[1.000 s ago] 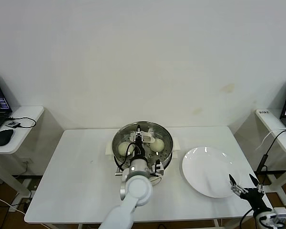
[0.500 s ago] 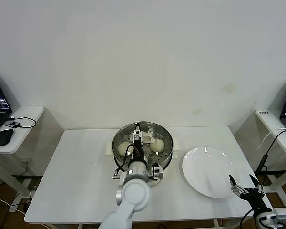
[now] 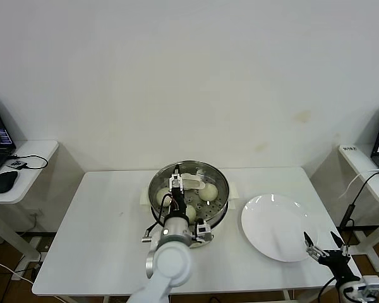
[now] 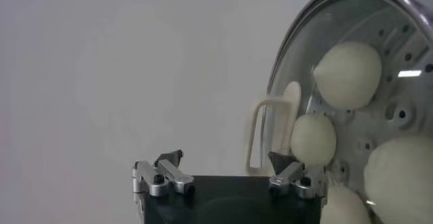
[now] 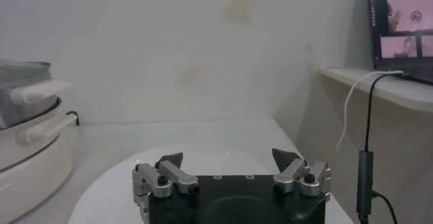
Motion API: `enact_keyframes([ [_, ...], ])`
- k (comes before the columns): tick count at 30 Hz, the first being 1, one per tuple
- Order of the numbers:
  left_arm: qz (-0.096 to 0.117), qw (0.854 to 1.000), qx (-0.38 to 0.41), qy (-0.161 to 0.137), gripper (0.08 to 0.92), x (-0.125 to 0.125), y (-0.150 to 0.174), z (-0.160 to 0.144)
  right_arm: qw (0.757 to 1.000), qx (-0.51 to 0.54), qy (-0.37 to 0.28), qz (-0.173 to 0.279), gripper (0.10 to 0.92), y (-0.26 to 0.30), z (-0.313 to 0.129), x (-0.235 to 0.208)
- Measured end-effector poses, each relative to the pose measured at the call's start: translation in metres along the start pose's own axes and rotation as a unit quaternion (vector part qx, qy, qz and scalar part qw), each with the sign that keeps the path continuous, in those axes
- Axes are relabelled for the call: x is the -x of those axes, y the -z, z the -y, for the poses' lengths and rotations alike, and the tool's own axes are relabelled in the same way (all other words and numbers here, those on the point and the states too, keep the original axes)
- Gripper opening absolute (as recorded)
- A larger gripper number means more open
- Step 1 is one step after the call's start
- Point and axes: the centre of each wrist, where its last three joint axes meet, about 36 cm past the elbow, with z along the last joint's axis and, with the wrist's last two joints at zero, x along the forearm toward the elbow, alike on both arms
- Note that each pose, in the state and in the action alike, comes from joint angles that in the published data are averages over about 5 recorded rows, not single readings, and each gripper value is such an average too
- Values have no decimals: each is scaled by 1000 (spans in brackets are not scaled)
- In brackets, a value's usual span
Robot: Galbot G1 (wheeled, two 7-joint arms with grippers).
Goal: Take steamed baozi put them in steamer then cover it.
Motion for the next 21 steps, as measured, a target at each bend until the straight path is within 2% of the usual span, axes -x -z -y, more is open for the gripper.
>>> enact_keyframes([
  [8, -9, 1000, -5, 7, 823, -14, -22, -7, 1000, 5, 14, -9, 823, 4, -12, -3],
  [15, -19, 998, -25, 50, 823, -30, -61, -24, 1000, 1, 29, -2, 823, 16, -28, -3],
  [21, -18, 993, -88, 73, 823, -38, -101, -36, 999, -1, 38, 3, 823, 19, -42, 0],
])
